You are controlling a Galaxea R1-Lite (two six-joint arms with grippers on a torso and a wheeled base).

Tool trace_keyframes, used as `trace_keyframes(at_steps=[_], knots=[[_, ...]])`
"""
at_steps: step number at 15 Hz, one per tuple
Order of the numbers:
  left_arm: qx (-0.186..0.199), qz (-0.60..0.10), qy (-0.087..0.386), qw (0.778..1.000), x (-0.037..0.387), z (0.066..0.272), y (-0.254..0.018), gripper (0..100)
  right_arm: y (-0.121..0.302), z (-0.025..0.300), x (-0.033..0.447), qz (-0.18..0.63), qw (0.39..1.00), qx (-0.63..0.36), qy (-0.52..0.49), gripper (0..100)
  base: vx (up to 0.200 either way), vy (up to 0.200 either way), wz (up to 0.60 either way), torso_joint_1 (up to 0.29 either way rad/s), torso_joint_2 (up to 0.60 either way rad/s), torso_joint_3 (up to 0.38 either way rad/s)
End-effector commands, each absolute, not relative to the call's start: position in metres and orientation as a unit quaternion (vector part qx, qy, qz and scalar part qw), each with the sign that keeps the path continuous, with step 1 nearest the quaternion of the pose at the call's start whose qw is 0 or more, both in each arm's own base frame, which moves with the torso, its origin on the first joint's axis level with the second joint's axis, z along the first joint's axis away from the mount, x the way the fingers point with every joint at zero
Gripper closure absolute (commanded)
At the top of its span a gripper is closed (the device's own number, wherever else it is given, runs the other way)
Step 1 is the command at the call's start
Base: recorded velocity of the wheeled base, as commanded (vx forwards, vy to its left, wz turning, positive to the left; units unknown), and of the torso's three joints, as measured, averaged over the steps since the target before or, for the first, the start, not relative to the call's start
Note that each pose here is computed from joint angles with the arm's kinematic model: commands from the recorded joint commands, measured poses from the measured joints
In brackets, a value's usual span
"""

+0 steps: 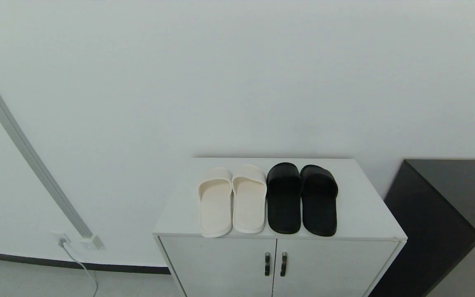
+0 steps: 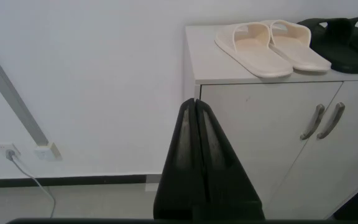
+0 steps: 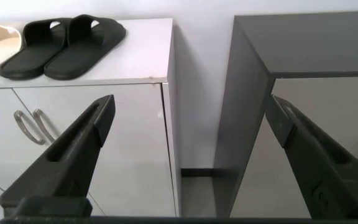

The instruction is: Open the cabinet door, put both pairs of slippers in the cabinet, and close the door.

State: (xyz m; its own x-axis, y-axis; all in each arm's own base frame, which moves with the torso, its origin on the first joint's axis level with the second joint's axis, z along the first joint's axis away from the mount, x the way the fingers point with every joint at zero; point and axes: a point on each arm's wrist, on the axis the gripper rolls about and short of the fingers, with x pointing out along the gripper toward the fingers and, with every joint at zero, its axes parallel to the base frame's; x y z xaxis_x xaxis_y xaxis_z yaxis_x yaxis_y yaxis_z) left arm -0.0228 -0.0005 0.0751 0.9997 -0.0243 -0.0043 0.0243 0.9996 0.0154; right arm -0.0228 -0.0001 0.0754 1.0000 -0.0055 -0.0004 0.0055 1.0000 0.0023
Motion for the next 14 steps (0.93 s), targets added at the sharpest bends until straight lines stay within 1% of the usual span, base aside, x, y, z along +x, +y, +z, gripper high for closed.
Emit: trace_keyframes(at_steps=[1, 7, 8, 9, 10, 11, 12, 13, 14], knots=[[0.008, -0.012, 0.003, 1.000, -0.023, 0.075, -0.001, 100, 0.000, 0.075, -0.023, -0.002, 1.000, 0.002, 0.000, 0, 0.000, 0.000, 0.00, 0.000, 0.00, 0.000], [0.008, -0.012, 0.003, 1.000, -0.023, 0.075, -0.001, 100, 0.000, 0.078, -0.023, -0.003, 1.000, 0.000, -0.005, 0, 0.000, 0.000, 0.00, 0.000, 0.00, 0.000], [0.008, -0.012, 0.002, 1.000, -0.023, 0.075, -0.001, 100, 0.000, 0.089, -0.024, -0.001, 1.000, 0.002, -0.020, 0, 0.000, 0.000, 0.00, 0.000, 0.00, 0.000], [0.010, -0.012, 0.003, 1.000, -0.023, 0.075, -0.001, 100, 0.000, 0.165, -0.019, 0.025, 0.998, 0.056, -0.029, 0, 0.000, 0.000, 0.00, 0.000, 0.00, 0.000], [0.008, -0.012, 0.003, 1.000, -0.023, 0.075, -0.001, 100, 0.001, 0.163, -0.002, 0.057, 0.997, 0.032, 0.044, 0, 0.000, 0.000, 0.00, 0.000, 0.00, 0.000], [0.009, -0.012, 0.003, 1.000, -0.023, 0.075, -0.001, 100, 0.003, 0.158, 0.010, 0.078, 0.993, 0.004, 0.088, 0, 0.000, 0.000, 0.00, 0.000, 0.00, 0.000], [0.009, -0.011, 0.003, 1.000, -0.023, 0.075, 0.000, 100, 0.005, 0.145, 0.033, 0.100, 0.982, -0.012, 0.162, 0, 0.000, 0.000, 0.00, 0.000, 0.00, 0.000], [0.009, -0.012, 0.002, 1.000, -0.023, 0.075, -0.001, 100, 0.010, 0.146, 0.050, 0.143, 0.973, -0.021, 0.181, 0, 0.000, 0.000, 0.00, 0.000, 0.00, 0.000], [0.009, -0.012, 0.003, 1.000, -0.023, 0.075, -0.001, 100, 0.013, 0.149, 0.056, 0.162, 0.970, -0.026, 0.179, 0, 0.000, 0.000, 0.00, 0.000, 0.00, 0.000]])
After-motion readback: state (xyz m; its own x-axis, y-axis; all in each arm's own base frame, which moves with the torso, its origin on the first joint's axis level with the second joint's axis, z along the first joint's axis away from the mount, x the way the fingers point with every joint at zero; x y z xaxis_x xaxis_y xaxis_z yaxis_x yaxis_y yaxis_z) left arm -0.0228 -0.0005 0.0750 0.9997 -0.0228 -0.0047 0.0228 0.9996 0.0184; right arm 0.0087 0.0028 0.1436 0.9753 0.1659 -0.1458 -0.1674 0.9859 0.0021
